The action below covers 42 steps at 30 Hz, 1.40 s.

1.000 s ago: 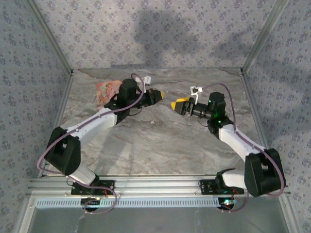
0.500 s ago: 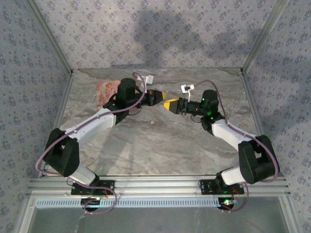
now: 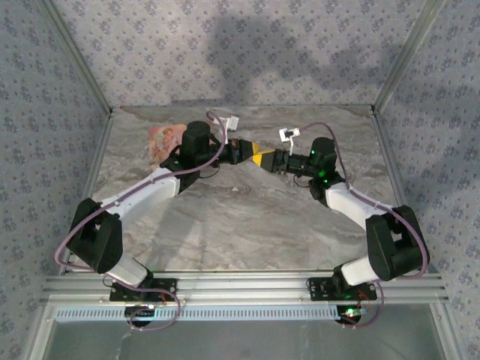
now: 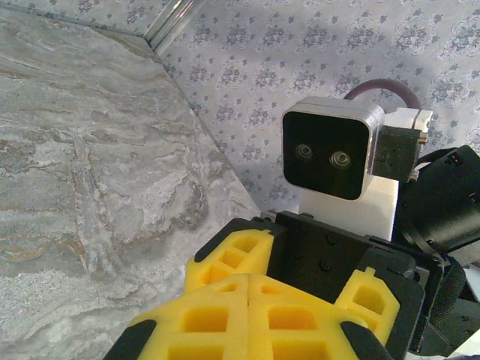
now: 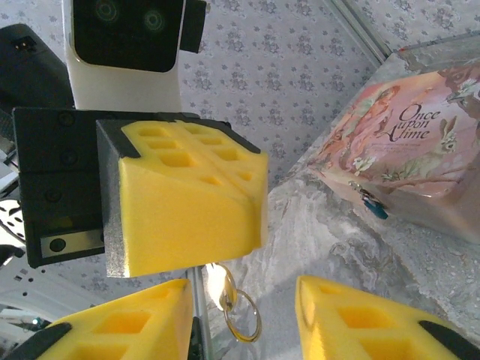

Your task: Unlock a padlock with a key

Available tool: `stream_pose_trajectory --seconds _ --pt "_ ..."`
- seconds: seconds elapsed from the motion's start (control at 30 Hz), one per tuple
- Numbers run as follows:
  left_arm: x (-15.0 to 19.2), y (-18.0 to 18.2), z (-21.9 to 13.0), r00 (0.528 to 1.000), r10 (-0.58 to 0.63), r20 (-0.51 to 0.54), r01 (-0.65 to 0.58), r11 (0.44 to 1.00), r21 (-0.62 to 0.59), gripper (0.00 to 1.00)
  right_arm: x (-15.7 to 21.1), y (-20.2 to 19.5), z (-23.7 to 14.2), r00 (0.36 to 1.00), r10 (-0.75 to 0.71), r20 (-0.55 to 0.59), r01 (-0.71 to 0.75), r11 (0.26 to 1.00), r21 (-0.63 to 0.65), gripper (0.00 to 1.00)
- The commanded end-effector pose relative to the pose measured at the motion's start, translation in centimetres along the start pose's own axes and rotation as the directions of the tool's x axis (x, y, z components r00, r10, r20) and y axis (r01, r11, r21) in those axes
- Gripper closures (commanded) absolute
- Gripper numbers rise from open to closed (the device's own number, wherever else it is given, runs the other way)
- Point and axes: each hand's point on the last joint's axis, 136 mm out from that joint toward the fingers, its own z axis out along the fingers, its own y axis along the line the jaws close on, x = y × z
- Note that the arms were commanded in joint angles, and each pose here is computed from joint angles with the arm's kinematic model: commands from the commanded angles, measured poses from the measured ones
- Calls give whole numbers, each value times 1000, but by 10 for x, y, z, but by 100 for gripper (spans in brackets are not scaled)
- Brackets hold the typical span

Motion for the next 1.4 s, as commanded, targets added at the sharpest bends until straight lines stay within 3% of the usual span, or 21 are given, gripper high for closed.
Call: stream_pose_trajectory --seconds 0.0,0.53,0.6,0.8,0.9,1.03,1.17,1.37 --pt "-6 -15 0 999 29 16 -30 998 46 100 -11 5 3 999 -24 24 24 1000 -11 64" --pt "-4 -14 0 999 37 10 -37 999 38 99 -7 -1 5 1000 -4 5 4 1000 6 97" --pt "-5 -13 -1 999 44 10 -45 999 21 87 -4 -3 5 1000 1 -4 -1 1000 15 99" --pt "-19 10 -18 998 57 24 -54 992 -118 34 1 -14 -3 1000 0 -5 1 995 97 100" --pt "-30 39 -33 998 27 49 -16 978 -210 24 4 -21 -12 1000 -14 -6 15 987 162 100" --pt "-39 96 -55 998 6 63 19 920 -391 20 7 -35 -31 1000 -21 23 14 960 281 100" --pt "-39 162 -70 1000 -4 -11 -3 791 -612 18 10 -48 -49 998 -43 36 25 912 409 100" --pt "-43 221 -64 993 11 -116 -95 659 -746 18 12 -54 -63 998 -50 49 20 875 483 100"
